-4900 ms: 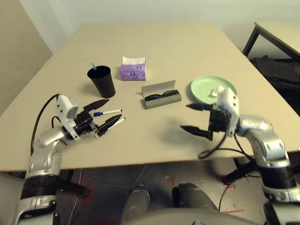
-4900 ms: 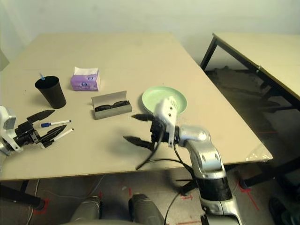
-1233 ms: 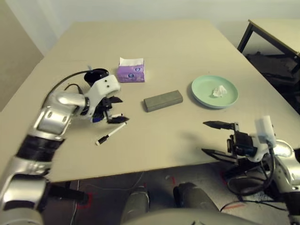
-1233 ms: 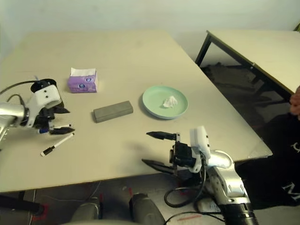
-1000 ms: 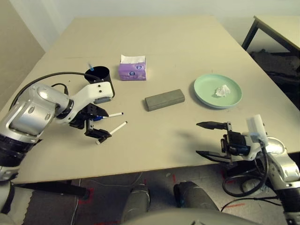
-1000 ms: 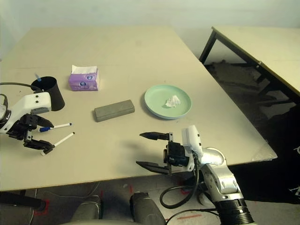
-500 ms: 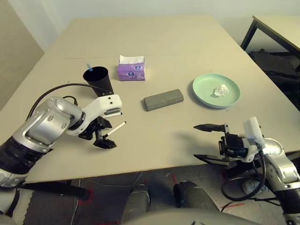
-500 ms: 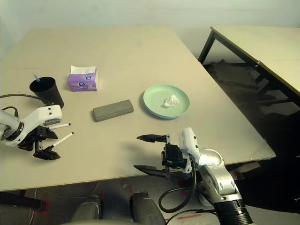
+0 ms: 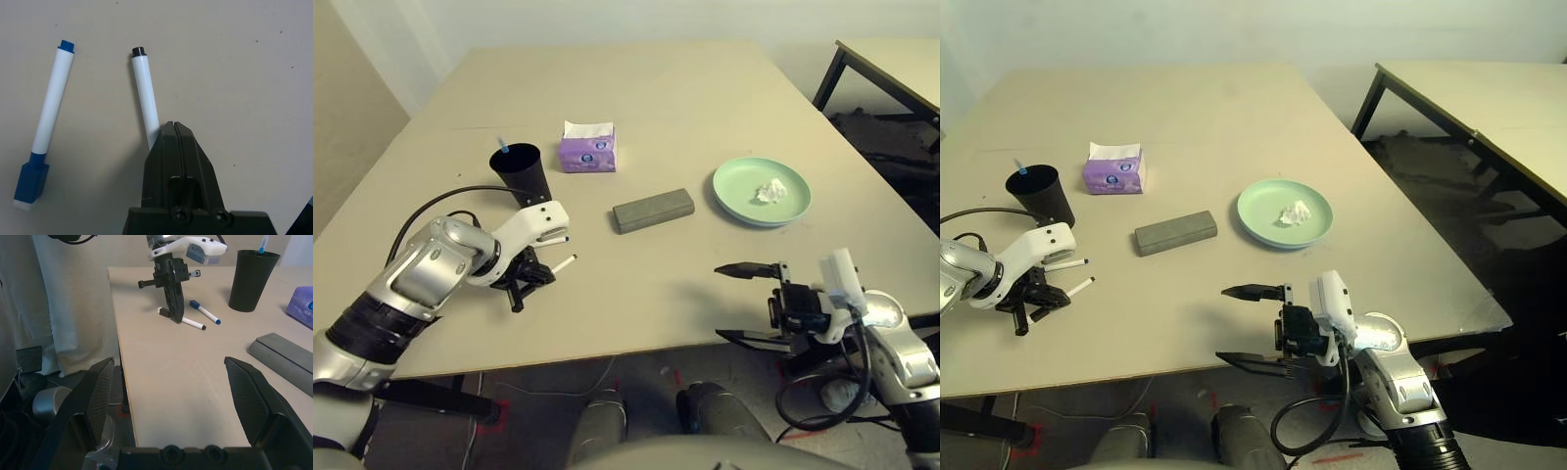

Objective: Organize and tidy the items on the table.

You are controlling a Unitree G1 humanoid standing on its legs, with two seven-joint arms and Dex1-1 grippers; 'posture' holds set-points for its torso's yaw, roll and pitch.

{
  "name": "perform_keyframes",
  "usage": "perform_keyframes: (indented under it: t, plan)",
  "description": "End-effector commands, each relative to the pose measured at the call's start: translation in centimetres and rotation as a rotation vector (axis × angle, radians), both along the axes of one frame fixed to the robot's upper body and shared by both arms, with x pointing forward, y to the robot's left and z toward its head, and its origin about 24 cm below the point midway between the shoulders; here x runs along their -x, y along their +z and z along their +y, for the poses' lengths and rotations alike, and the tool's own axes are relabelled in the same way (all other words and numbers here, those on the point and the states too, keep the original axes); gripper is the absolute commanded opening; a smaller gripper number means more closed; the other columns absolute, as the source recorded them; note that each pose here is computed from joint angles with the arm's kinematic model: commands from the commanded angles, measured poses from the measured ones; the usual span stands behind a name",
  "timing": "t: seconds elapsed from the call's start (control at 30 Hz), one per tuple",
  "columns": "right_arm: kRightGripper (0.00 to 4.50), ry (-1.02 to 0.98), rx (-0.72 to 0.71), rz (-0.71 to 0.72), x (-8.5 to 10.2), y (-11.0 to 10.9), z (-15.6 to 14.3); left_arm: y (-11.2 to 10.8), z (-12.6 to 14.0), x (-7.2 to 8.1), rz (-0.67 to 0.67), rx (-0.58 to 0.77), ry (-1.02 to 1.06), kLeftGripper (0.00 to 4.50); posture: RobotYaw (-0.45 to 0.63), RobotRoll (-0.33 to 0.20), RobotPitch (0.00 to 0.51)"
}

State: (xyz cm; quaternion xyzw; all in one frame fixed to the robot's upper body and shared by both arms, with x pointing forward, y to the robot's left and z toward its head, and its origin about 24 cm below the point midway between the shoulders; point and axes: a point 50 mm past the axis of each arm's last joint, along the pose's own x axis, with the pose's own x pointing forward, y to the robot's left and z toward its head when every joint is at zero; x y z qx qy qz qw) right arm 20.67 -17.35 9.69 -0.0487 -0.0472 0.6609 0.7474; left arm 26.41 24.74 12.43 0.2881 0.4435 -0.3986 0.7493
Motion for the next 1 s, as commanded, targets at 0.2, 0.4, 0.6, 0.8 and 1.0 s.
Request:
perform_keyframes:
  t: [0.2,0.4,0.6,0.8,1.0]
  plan:
    - [4.50,0.005,0.026,0.016,0.0,-0.2,0.1,2.4,0.5,-0.1,-0.031,-0.005,-0.012,0.41,-0.10,0.000,0.048]
    - [4.50,0.008,0.029,0.019,-0.1,-0.3,0.3,2.1,0.7,-0.1,-0.019,-0.021,-0.008,2.32,-0.11,0.000,0.053]
    - [4.50,0.006,0.032,0.020,-0.1,-0.3,0.4,0.5,0.6,-0.2,0.002,-0.027,0.000,4.45,-0.11,0.000,0.055]
    - [4.50,0.005,0.038,0.020,-0.1,-0.3,0.3,-0.9,0.0,-0.8,0.020,0.031,0.021,4.48,-0.12,0.000,0.056]
    - [4.50,0.001,0.037,0.020,-0.1,-0.3,0.4,-1.5,0.3,-1.5,-0.019,0.029,0.008,3.86,-0.13,0.000,0.055]
